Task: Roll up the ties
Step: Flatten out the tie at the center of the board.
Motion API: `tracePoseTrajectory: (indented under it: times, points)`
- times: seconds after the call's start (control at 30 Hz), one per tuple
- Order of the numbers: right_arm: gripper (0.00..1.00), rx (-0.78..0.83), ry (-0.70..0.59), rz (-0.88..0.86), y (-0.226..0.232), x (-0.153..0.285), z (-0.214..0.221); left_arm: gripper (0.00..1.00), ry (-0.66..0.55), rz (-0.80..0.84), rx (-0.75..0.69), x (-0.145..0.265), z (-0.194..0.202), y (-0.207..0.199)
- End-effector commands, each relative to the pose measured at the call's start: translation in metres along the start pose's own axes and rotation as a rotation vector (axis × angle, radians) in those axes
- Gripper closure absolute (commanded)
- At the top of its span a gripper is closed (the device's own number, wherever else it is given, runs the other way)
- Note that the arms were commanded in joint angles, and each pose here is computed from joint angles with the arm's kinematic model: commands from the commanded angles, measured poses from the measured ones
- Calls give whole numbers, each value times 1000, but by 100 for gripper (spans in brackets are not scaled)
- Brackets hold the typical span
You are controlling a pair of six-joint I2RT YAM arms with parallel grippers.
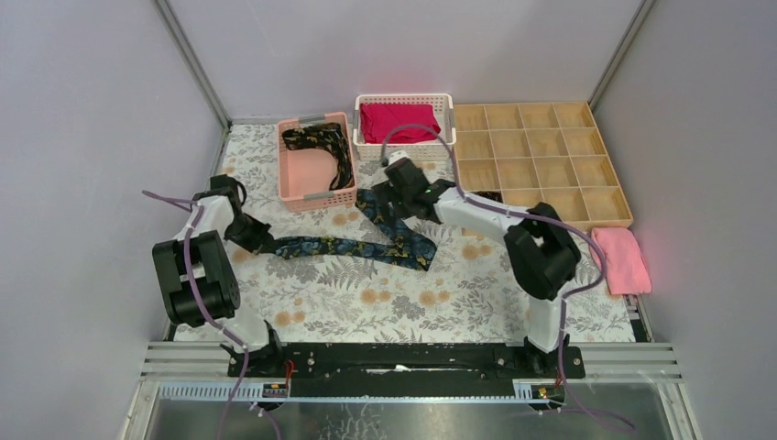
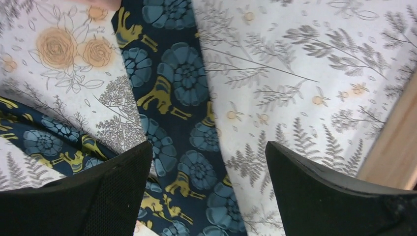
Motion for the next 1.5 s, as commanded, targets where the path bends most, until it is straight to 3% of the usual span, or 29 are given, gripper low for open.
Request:
tracePoseTrajectory:
  times: [0.0,0.13,0.53,0.77,1.03,1.3,1.47]
  points:
    - [8,174,-12,119,27,-14,13,96,-29,78,-14,-18,-13,5]
    - [8,248,-23,147,49,-23,21,91,2,117,-8,-40,-12,8]
    - [13,401,-45,418,50,-72,29,99,45,183,-16,-67,-15,9]
    - [35,441,11,452,45,-93,47,99,-9,185,-32,-51,-22,7]
    - [38,384,79,448,33,-100,65,99,-50,185,-60,-36,-23,6]
    - [36,137,264,299,1,-107,83,99,-66,199,-78,-28,-21,6]
    - [45,115,347,262,-7,-112,97,99,-78,213,-90,-23,-22,4]
Point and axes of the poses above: each gripper's point midway between its finger pads, its own x axis back along the fingers, its own y axis along the line the jaws close on, z = x × y, the point moved 8 cm from there along x, back along the fingers, and after that the axes turned 14 degrees about -x, right-handed, at the moved point
